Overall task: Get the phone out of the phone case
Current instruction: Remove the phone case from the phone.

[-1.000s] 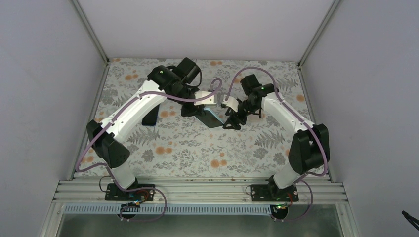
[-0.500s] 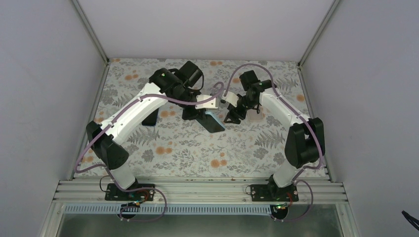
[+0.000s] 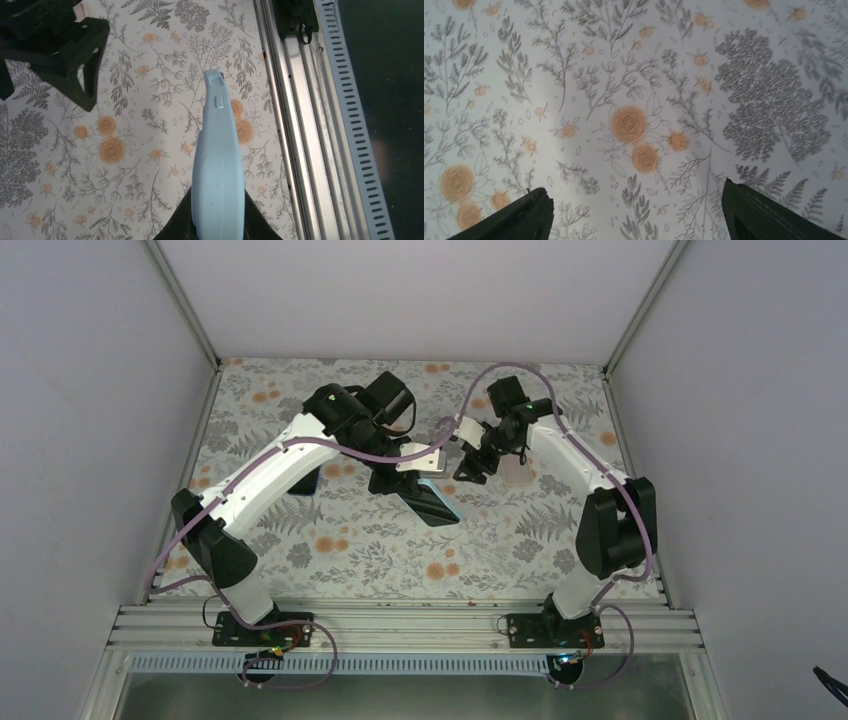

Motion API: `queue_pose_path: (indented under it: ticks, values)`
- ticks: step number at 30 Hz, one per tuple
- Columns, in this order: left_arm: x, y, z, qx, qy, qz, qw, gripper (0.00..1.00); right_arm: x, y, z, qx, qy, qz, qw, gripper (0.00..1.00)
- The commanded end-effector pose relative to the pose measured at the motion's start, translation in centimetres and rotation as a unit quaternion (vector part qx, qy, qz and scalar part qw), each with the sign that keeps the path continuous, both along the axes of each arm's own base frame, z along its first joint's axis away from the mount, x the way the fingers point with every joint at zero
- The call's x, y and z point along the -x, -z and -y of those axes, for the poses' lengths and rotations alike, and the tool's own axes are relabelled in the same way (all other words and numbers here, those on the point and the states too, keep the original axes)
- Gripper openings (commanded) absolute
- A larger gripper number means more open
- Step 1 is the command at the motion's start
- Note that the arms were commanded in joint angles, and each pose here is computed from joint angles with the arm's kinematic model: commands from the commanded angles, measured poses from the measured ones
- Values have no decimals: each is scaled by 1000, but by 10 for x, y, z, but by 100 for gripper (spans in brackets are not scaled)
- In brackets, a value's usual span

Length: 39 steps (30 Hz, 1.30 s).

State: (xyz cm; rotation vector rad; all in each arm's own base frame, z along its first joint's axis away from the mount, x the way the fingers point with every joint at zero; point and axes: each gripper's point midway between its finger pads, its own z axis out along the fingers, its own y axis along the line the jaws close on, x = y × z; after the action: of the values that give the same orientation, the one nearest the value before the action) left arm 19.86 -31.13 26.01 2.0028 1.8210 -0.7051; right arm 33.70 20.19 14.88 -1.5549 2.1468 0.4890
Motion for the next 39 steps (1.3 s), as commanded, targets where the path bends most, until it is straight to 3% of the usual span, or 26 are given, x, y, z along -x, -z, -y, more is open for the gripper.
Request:
queue_pose_path:
  ticks: [1, 7, 11, 32, 39]
  values:
    - [-5, -3, -5, 5, -2, 20, 1000, 2, 47, -12, 15, -8, -22, -16, 1000, 89]
    - [-9, -2, -4, 4, -7, 23, 1000, 2, 115, -12, 13, -41, -62, -70, 995, 90]
    - [-11, -5, 1, 9, -6, 20, 1000, 2, 127, -13, 1, -52, -68, -63, 994, 90]
    - [-9, -14, 5, 24, -5, 15, 1000, 2, 68, -23, -7, -54, -3, 41, 998, 83]
    - [0, -18, 9, 39, 10, -1, 999, 2, 27, -42, -1, -58, 61, 109, 991, 84]
